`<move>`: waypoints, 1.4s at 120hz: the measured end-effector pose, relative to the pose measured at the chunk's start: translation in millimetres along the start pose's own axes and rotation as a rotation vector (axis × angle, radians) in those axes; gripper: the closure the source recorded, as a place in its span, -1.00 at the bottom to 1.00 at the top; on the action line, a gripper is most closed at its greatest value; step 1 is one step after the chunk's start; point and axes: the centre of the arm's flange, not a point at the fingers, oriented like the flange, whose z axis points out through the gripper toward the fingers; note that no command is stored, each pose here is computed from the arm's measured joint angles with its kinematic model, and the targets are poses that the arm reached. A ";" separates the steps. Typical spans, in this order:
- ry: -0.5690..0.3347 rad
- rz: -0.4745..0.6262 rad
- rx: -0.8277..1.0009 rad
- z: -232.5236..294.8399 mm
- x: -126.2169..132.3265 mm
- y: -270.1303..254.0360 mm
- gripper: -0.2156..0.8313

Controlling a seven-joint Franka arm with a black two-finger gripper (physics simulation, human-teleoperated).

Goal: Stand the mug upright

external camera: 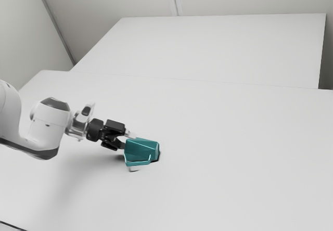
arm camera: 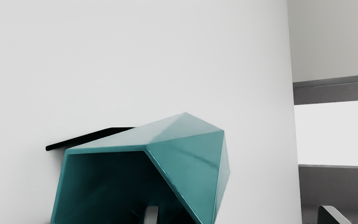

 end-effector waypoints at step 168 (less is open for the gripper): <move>0.060 0.326 -0.029 -2.6 48.3 62.1 0.81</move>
